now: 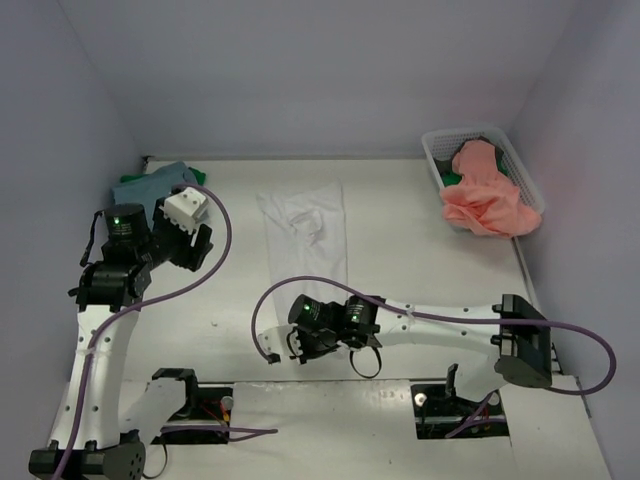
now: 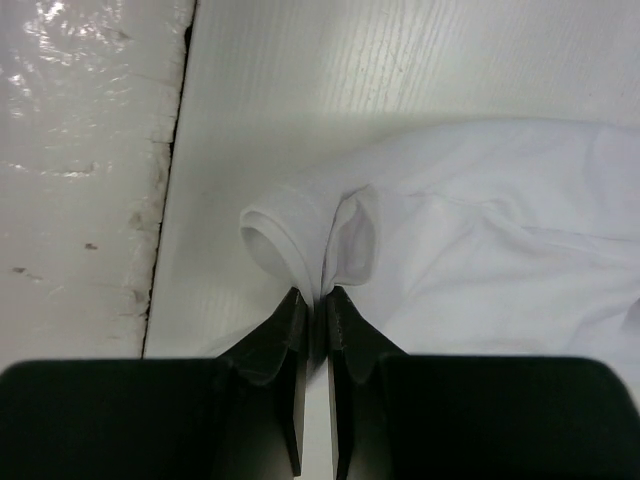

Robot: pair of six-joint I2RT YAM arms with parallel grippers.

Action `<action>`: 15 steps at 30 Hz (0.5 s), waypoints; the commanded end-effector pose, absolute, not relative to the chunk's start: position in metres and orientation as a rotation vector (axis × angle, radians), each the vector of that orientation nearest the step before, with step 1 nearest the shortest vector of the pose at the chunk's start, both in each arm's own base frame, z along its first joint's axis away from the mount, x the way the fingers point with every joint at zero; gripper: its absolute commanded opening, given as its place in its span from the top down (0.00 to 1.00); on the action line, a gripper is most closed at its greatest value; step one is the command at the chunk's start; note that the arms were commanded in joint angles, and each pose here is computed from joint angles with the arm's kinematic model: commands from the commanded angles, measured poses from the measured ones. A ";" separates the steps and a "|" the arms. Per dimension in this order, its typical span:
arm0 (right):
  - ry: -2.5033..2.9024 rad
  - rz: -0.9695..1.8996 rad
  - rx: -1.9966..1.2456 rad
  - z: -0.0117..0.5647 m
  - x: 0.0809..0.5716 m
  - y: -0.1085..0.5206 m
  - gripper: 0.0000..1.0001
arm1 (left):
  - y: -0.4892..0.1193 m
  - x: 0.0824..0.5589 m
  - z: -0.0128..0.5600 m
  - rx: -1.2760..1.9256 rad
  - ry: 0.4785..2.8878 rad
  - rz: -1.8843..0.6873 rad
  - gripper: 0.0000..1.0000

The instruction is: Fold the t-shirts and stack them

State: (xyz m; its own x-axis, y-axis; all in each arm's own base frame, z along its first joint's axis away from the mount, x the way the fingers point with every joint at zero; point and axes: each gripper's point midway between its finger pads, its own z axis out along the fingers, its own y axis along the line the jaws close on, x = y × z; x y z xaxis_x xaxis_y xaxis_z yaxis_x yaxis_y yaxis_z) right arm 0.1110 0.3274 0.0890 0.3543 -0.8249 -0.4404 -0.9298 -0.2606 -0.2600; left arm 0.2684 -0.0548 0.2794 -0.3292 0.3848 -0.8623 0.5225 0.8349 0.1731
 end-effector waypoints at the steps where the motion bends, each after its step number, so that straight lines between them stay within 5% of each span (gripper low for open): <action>1: 1.478 0.384 -2.165 0.109 0.097 0.324 1.00 | -0.058 0.274 0.312 0.667 1.865 -0.163 0.41; 9: 1.406 0.389 -2.159 0.123 0.108 0.327 1.00 | -0.054 0.280 0.314 0.634 1.879 -0.184 0.41; 15: 1.437 0.353 -2.132 0.119 0.164 0.327 1.00 | -0.051 0.281 0.310 0.612 1.885 -0.198 0.41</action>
